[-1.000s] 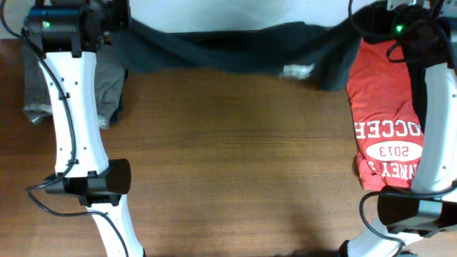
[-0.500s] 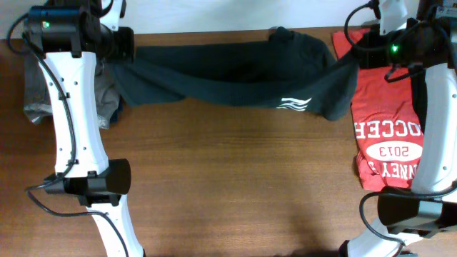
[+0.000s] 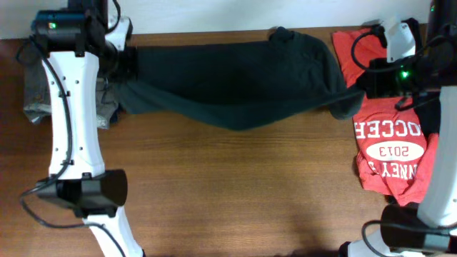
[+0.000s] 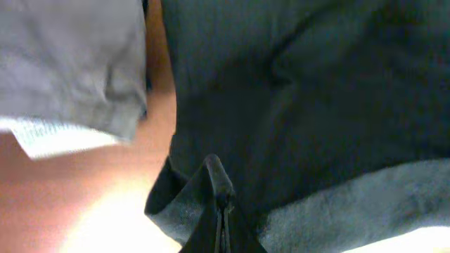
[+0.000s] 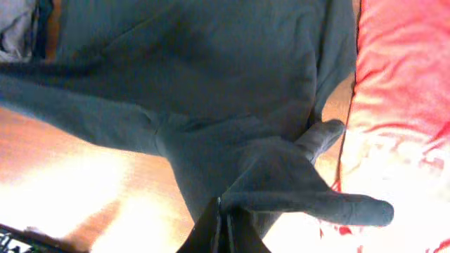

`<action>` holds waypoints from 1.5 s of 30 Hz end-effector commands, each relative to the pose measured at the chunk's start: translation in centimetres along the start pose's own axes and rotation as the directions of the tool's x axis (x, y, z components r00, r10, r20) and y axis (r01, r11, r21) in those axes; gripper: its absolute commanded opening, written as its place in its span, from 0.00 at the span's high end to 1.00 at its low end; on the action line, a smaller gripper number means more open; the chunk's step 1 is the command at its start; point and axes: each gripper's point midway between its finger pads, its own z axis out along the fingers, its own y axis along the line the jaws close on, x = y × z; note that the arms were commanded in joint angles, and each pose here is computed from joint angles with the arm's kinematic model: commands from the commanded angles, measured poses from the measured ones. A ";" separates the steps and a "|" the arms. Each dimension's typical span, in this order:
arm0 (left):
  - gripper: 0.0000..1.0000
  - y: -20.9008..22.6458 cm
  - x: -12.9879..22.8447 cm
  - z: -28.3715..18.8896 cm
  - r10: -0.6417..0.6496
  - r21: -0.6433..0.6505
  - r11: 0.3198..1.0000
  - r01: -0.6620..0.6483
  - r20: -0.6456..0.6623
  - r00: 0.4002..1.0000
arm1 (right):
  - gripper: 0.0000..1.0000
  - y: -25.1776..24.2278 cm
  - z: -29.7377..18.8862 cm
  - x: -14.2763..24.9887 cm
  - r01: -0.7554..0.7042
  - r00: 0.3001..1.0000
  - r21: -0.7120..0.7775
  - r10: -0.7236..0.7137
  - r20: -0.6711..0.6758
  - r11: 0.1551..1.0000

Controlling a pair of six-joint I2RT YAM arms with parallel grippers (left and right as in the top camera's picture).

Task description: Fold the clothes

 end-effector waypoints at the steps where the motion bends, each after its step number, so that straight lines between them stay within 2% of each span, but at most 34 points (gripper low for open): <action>1: 1.00 0.7 2.7 -1.3 -0.021 -0.040 0.999 0.019 -0.031 0.999 | 0.96 -0.5 -0.7 1.3 -0.076 0.997 0.055 0.077 -0.011 0.996; 7: 0.99 0.6 5.7 -0.6 -0.032 -0.026 0.999 0.029 -0.114 0.993 | 0.96 -2.0 0.3 5.7 -0.174 0.975 0.157 0.192 -0.108 0.972; 13: 0.99 0.1 8.0 1.9 -0.029 -0.006 1.000 0.028 -0.229 0.973 | 0.96 -2.6 2.1 10.7 -0.201 0.939 0.201 0.247 -0.238 0.959; 20: 1.00 0.3 12.2 5.3 -0.032 -0.019 0.999 0.026 -0.405 0.914 | 0.96 -3.0 4.5 13.8 -0.218 0.895 0.210 0.281 -0.346 0.953; 28: 1.00 0.5 14.3 8.9 -0.056 -0.034 0.998 0.045 -0.465 0.884 | 0.96 -5.0 6.2 16.9 -0.247 0.834 0.288 0.354 -0.423 0.925; 31: 0.99 0.7 14.8 9.6 -0.086 -0.059 0.996 0.066 -0.473 0.877 | 0.96 -6.0 6.1 17.9 -0.292 0.809 0.306 0.405 -0.427 0.906; 36: 0.99 0.8 14.8 9.1 -0.119 -0.080 0.993 0.092 -0.460 0.880 | 0.96 -6.5 4.7 18.0 -0.367 0.813 0.298 0.460 -0.357 0.881; 41: 0.99 0.7 14.3 6.8 -0.149 -0.088 0.988 0.125 -0.375 0.915 | 0.96 -6.6 2.4 18.2 -0.413 0.834 0.313 0.493 -0.248 0.855; 45: 0.99 0.7 14.3 5.2 -0.169 -0.092 0.985 0.146 -0.330 0.929 | 0.96 -6.3 1.8 18.4 -0.415 0.840 0.313 0.492 -0.230 0.854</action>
